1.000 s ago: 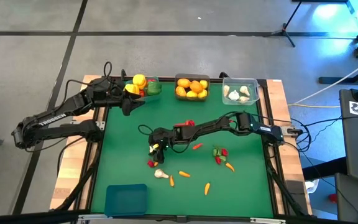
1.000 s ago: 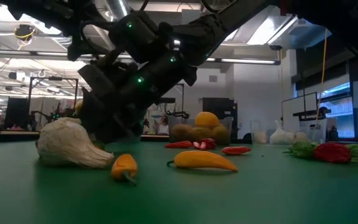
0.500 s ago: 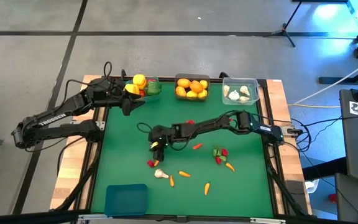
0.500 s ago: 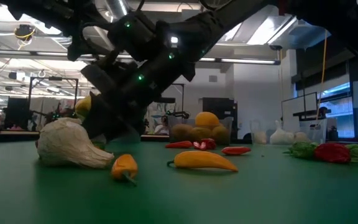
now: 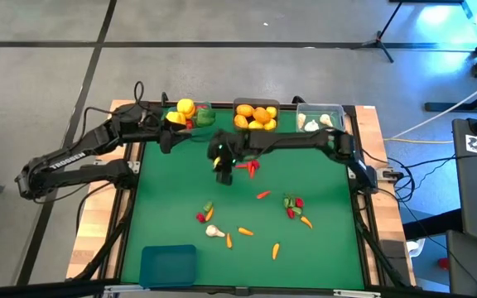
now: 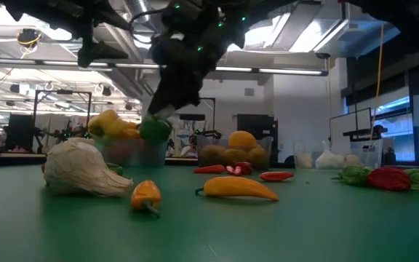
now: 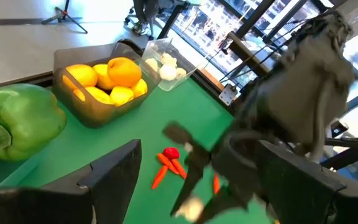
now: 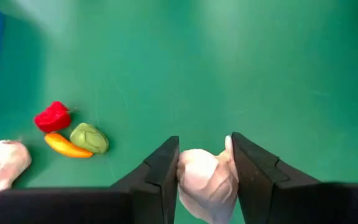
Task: Sort produce into baskets
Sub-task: Put the white garlic into the transparent bin
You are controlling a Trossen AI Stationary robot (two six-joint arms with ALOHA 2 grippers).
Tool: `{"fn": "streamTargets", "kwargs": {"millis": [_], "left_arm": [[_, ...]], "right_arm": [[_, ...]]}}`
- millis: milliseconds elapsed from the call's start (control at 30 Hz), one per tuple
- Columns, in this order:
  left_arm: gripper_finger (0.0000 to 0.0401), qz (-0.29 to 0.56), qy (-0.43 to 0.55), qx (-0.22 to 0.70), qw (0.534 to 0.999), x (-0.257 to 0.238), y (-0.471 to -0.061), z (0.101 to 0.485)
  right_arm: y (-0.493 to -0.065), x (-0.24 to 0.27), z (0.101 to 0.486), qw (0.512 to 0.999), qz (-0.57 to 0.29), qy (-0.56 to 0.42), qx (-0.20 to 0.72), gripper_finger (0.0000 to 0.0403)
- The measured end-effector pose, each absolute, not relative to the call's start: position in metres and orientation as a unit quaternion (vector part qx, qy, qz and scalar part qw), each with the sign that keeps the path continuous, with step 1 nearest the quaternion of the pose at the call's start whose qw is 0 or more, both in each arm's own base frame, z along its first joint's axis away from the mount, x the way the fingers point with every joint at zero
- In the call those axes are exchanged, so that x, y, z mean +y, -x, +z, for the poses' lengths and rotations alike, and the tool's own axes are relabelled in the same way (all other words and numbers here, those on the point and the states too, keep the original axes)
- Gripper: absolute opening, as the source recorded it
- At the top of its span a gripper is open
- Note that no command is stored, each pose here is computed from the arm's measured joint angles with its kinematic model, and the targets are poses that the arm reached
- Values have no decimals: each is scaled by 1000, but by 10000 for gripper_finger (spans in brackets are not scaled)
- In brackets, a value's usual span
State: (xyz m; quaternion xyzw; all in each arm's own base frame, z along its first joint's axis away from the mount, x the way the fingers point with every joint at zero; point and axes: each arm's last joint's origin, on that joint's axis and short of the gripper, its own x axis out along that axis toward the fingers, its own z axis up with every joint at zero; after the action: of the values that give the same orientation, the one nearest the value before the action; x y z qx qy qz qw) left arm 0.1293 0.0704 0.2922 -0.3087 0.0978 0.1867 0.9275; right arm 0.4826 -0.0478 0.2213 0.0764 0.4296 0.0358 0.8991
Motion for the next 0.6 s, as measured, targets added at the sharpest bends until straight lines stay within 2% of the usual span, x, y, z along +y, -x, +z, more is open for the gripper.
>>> {"fn": "streamTargets", "kwargs": {"millis": [333, 600], "left_arm": [[309, 182, 296, 77, 934, 66, -121, 298], [309, 184, 283, 69, 939, 64, -117, 301]], "right_arm": [[-429, -106, 266, 886, 33, -80, 456, 119], [-357, -145, 283, 888, -40, -104, 447, 119]]}}
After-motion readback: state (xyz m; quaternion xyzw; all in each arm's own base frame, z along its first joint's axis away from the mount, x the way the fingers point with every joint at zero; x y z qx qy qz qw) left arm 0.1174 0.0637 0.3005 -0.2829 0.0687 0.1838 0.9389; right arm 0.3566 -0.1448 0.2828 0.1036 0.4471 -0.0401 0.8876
